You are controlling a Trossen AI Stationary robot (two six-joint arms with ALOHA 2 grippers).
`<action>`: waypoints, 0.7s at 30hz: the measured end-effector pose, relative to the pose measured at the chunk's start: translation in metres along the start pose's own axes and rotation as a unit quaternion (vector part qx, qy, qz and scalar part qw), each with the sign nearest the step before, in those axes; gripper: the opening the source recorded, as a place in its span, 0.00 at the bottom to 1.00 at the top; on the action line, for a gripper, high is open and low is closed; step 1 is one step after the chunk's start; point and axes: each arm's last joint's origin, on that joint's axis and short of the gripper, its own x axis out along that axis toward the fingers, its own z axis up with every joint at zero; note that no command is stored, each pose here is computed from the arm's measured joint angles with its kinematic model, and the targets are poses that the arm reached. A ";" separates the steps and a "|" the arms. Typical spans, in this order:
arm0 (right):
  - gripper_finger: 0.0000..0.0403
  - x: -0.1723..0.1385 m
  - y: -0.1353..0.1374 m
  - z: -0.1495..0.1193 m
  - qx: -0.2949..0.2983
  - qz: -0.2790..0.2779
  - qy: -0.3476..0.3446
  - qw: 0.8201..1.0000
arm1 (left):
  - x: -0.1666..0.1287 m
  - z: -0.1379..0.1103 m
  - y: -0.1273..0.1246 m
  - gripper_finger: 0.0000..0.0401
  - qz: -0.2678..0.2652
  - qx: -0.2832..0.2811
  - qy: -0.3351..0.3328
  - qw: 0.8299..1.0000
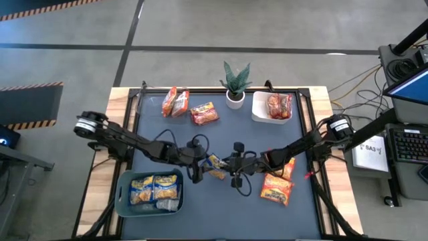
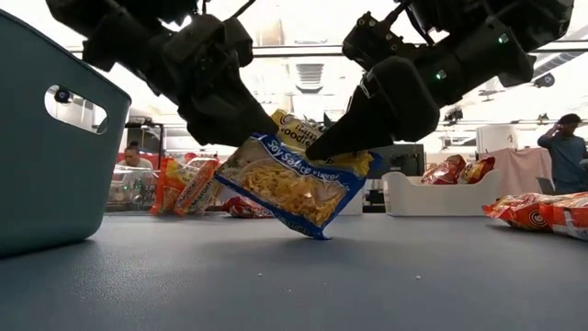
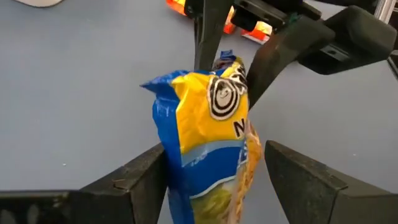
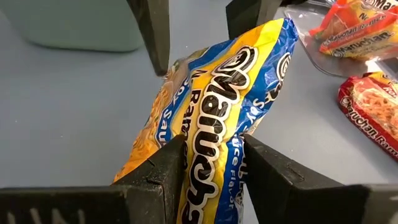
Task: Sort Maruchan noodles
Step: Put the blue noodle pack into the blue bin
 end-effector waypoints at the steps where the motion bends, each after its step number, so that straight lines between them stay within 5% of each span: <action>1: 0.34 0.000 0.000 0.000 -0.001 0.000 0.000 1.000 | 0.001 -0.002 0.000 0.60 0.000 -0.001 -0.001 1.000; 8: 0.34 0.000 0.000 0.000 -0.008 0.000 -0.001 1.000 | 0.006 -0.007 0.001 0.53 -0.003 -0.003 -0.008 1.000; 21: 0.34 0.000 0.000 0.000 -0.009 0.000 -0.002 1.000 | 0.007 -0.007 0.001 0.19 -0.002 -0.003 -0.006 1.000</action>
